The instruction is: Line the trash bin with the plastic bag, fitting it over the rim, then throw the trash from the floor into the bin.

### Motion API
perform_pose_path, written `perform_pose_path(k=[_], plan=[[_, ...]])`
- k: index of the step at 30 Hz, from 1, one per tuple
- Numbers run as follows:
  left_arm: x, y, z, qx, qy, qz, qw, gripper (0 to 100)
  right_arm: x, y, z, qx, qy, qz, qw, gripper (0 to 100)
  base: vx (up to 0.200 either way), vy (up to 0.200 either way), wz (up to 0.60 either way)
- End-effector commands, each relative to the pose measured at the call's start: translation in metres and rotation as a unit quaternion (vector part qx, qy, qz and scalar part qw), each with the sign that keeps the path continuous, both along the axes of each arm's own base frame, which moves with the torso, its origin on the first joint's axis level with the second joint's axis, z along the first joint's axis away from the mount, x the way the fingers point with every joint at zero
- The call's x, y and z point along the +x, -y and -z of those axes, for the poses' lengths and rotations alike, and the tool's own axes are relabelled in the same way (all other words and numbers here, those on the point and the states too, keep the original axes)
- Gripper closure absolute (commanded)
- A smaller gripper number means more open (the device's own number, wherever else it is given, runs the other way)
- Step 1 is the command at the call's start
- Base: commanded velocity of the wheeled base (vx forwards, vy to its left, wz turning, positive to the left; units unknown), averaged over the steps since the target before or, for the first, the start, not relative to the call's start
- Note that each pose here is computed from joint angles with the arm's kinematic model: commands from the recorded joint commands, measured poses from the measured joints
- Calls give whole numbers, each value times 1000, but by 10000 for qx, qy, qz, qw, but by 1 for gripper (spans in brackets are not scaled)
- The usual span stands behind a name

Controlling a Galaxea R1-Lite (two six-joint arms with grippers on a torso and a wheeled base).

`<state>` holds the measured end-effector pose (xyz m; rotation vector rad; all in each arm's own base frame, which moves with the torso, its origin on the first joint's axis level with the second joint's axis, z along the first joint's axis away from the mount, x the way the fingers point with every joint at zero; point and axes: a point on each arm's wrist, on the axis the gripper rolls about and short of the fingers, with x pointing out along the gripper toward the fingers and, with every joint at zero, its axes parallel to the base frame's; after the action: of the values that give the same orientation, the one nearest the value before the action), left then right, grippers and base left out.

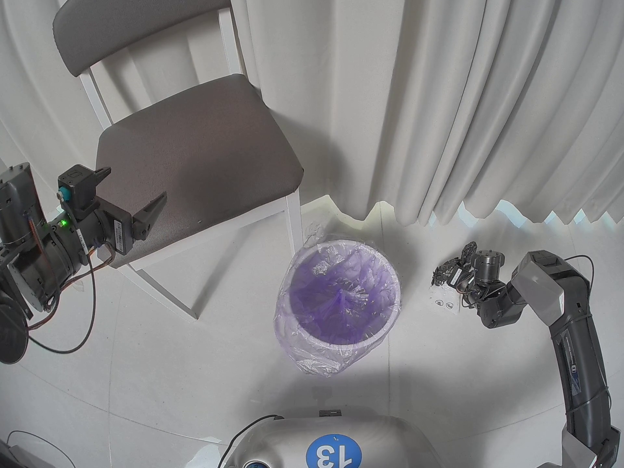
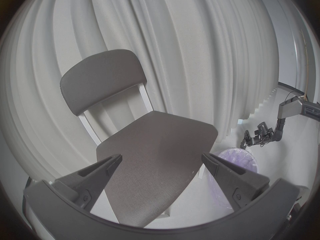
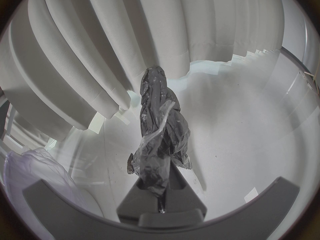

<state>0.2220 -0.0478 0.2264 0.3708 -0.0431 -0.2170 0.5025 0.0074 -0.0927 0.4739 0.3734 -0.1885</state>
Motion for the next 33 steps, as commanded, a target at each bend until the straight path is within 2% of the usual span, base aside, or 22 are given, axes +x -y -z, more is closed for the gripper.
perform_pose_path(k=[1, 5, 6, 7, 15, 18, 19, 20, 22, 23, 25, 27, 33], plan=[[-39, 2, -10, -114, 150, 282, 9994, 0, -1, 0, -1, -1, 18, 7, 10000, 100, 0, 0, 0], [-77, 12, 8, -581, -502, 871, 9932, 0, -16, -1, 2, -31, 107, -22, 9999, 100, 0, 0, 0], [-79, 12, 10, -604, -552, 904, 9925, 0, -17, -1, 1, -31, 122, -22, 9999, 100, 0, 0, 0], [-86, 15, 20, -692, -820, 1036, 9888, 0, -21, -1, -1, -67, 126, -62, 9999, 100, 0, 0, 0], [-99, 24, 48, -1196, -1553, 1351, 9712, 0, -33, 1, -19, -450, 58, -214, 9987, 100, 0, 0, 0], [-95, 27, 46, -1227, -1518, 1411, 9706, 0, -46, 13, -38, -890, -23, -337, 9955, 100, 0, 0, 0], [-95, 27, 46, -1233, -1505, 1413, 9707, 0, -47, 14, -40, -927, -19, -370, 9950, 100, 0, 0, 0], [-92, 29, 47, -1267, -1425, 1452, 9708, 0, -54, 19, -59, -1065, 136, -526, 9928, 100, 0, 0, 0], [-92, 29, 49, -1326, -1338, 1484, 9708, 0, -62, 21, -80, -1105, 297, -645, 9913, 100, 0, 0, 0], [-92, 29, 49, -1326, -1338, 1484, 9708, 0, -62, 21, -80, -1105, 297, -645, 9913, 100, 0, 0, 0], [-92, 30, 60, -1310, -1401, 1587, 9685, 0, -79, 22, -112, -1122, 450, -794, 9895, 100, 0, 0, 0], [-88, 33, 64, -1267, -1412, 1702, 9670, 0, -92, 19, -131, -1159, 528, -892, 9878, 100, 0, 0, 0], [-78, 39, 70, -1309, -1301, 1731, 9675, 0, -119, 11, -169, -1540, 777, -1075, 9791, 100, 0, 0, 0]])
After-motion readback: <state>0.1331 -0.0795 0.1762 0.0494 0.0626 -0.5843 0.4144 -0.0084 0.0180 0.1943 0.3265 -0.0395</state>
